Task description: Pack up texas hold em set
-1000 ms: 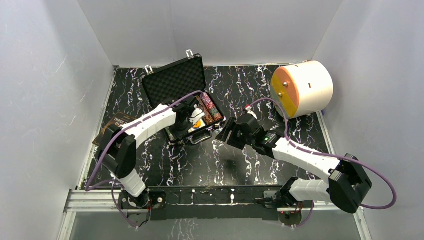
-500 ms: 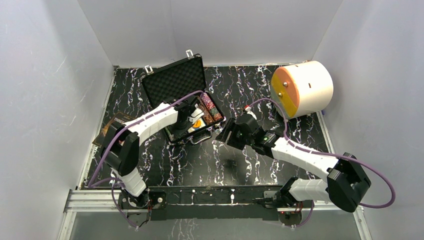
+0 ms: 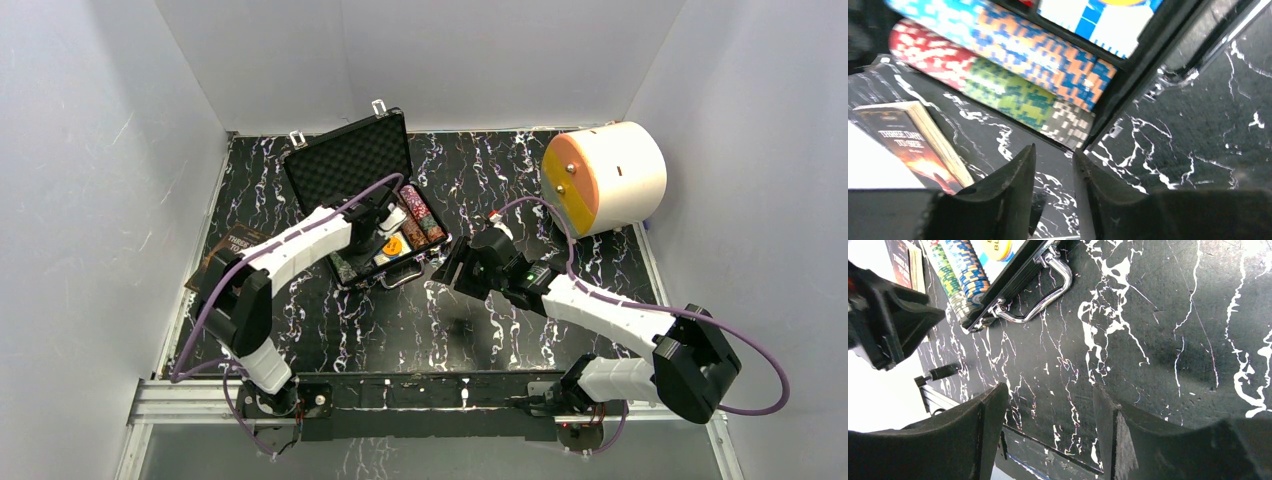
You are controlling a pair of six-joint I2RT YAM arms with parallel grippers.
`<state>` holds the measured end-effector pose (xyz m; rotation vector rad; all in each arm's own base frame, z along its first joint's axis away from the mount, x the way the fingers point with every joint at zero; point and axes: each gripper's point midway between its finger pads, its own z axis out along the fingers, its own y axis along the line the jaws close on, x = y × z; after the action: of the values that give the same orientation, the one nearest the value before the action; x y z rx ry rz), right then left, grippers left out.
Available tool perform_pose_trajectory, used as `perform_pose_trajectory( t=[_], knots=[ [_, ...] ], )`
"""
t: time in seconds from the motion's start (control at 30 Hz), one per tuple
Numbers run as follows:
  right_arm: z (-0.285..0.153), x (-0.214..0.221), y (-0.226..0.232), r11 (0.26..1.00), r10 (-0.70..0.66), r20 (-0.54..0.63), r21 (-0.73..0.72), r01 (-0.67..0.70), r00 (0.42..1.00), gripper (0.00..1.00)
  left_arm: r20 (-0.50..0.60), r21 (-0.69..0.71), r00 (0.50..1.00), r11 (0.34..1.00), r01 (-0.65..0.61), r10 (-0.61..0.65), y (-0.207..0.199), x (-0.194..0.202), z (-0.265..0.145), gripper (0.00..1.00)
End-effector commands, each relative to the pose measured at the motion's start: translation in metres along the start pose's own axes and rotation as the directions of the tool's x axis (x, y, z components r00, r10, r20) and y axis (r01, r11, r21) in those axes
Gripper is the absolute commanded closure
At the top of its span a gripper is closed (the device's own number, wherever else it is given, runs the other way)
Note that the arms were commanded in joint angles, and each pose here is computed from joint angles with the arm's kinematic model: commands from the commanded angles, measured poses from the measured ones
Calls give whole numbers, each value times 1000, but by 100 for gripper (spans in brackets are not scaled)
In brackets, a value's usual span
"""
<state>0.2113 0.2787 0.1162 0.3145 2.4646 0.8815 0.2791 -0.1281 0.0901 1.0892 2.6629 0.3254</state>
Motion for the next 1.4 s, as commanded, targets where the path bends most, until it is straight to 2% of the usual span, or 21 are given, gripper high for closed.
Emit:
perform_pose_trajectory(
  t=[0.0,0.07,0.17,0.23,0.4,0.5,0.67,0.77,0.9,1.1,1.27,1.37],
  knots=[
    [-5,-11,11,1000,-2,41,-25,3,999,29,275,-199,950,957,209,-150,52,-36,-50,55],
    [-7,-13,9,1000,-6,51,-17,6,999,30,404,-232,895,926,298,-187,70,-47,-75,37],
    [-10,-17,6,1000,-17,76,-6,17,997,30,587,-180,782,907,381,-212,83,-64,-117,20],
    [-12,-21,5,1000,-28,93,-3,28,995,30,681,-150,703,902,405,-203,91,-73,-147,12],
    [-18,-31,2,997,-76,142,5,76,987,28,816,-150,555,867,475,-162,130,-96,-204,3],
    [-24,-37,4,995,-96,166,-3,98,981,27,851,-101,498,877,469,-168,154,-118,-220,3],
    [-30,-38,1,994,-106,172,2,107,979,27,857,-74,489,900,429,-162,183,-153,-221,3],
    [-30,-33,2,993,-117,151,-15,121,982,21,853,-4,470,899,438,-226,198,-166,-209,4],
    [-31,-27,11,985,-153,121,-67,162,981,19,821,81,483,900,429,-304,211,-184,-179,4],
    [-30,-21,16,981,-160,89,-94,169,983,19,783,113,527,909,402,-331,219,-202,-149,4],
    [-29,-19,17,982,-155,79,-100,163,985,20,711,106,614,915,390,-344,217,-199,-110,4],
    [-29,-19,18,982,-150,77,-104,158,986,20,674,141,640,915,379,-369,206,-196,-88,7]
  ],
)
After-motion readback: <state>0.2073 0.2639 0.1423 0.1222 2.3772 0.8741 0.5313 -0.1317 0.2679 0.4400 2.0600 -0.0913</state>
